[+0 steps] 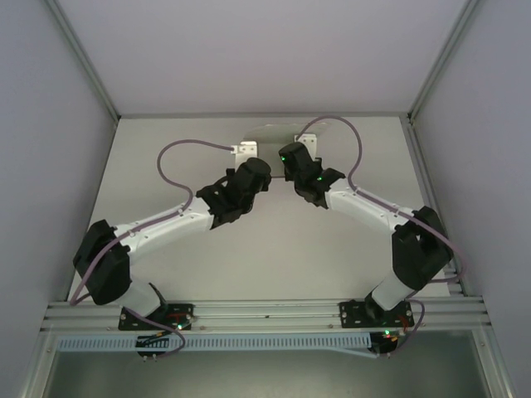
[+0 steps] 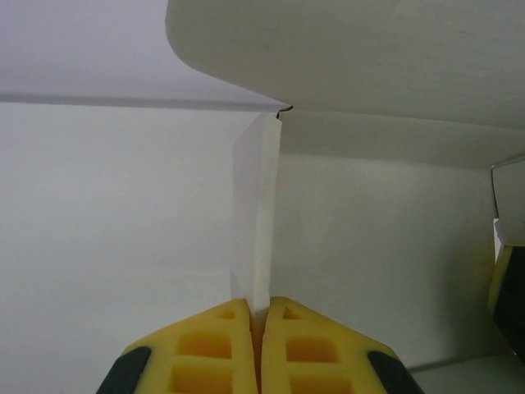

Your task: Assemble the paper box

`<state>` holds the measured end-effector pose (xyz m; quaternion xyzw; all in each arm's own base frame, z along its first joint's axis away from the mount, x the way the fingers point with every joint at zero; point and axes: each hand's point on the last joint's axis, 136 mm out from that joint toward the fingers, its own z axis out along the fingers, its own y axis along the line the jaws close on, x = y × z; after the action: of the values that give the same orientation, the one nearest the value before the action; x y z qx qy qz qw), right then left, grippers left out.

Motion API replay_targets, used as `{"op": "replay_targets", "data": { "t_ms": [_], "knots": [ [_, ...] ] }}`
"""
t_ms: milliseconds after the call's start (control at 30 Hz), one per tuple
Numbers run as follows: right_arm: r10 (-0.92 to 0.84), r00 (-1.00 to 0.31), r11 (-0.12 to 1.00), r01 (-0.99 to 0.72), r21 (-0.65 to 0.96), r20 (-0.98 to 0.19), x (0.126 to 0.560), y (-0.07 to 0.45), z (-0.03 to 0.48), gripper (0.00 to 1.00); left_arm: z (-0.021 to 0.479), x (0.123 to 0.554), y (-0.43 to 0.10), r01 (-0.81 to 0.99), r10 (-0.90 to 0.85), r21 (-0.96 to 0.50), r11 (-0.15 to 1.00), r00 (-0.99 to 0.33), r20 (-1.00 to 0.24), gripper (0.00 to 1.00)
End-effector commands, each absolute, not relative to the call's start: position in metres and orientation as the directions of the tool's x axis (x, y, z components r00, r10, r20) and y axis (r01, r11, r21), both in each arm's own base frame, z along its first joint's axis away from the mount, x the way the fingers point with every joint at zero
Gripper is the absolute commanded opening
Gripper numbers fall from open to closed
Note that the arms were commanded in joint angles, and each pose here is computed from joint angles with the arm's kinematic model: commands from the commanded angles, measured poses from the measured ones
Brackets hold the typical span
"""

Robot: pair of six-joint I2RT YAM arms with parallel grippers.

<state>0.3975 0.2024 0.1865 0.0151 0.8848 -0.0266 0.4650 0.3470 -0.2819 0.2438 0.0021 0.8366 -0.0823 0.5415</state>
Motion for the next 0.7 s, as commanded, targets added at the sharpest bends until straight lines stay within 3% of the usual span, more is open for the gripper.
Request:
{"op": "replay_targets", "data": {
  "t_ms": [0, 67, 133, 267, 367, 467, 533, 667],
  "knots": [
    [-0.242, -0.670, 0.727, 0.353, -0.589, -0.701, 0.381, 0.075, 0.166, 0.00, 0.296, 0.349, -0.239, -0.091, -0.151, -0.131, 0.987, -0.283, -0.947, 0.00],
    [-0.222, -0.662, 0.729, 0.374, -0.573, -0.715, 0.381, 0.075, 0.168, 0.00, 0.295, 0.350, -0.239, -0.094, -0.151, -0.130, 0.987, -0.281, -0.948, 0.00],
    [-0.181, -0.648, 0.812, 0.325, -0.485, -0.739, 0.388, 0.091, 0.159, 0.01, 0.291, 0.352, -0.241, -0.091, -0.152, -0.131, 0.987, -0.287, -0.946, 0.00],
    [-0.107, -0.574, 0.994, -0.069, -0.082, -0.812, 0.399, 0.181, 0.147, 0.17, 0.284, 0.354, -0.246, -0.092, -0.143, -0.120, 0.989, -0.307, -0.941, 0.00],
    [-0.048, -0.482, 0.902, -0.397, 0.170, -0.875, 0.383, 0.245, 0.170, 0.29, 0.280, 0.355, -0.252, -0.071, -0.146, -0.130, 0.989, -0.321, -0.936, 0.00],
    [-0.016, -0.417, 0.769, -0.586, 0.255, -0.909, 0.366, 0.280, 0.202, 0.39, 0.276, 0.355, -0.254, -0.056, -0.149, -0.138, 0.989, -0.334, -0.931, 0.00],
    [-0.001, -0.418, 0.713, -0.637, 0.293, -0.908, 0.358, 0.292, 0.219, 0.44, 0.275, 0.355, -0.253, -0.058, -0.150, -0.138, 0.989, -0.335, -0.930, 0.00],
    [0.042, -0.432, 0.712, -0.620, 0.330, -0.901, 0.354, 0.288, 0.246, 0.52, 0.271, 0.355, -0.252, -0.066, -0.151, -0.137, 0.988, -0.344, -0.927, 0.00]
  ]
}}
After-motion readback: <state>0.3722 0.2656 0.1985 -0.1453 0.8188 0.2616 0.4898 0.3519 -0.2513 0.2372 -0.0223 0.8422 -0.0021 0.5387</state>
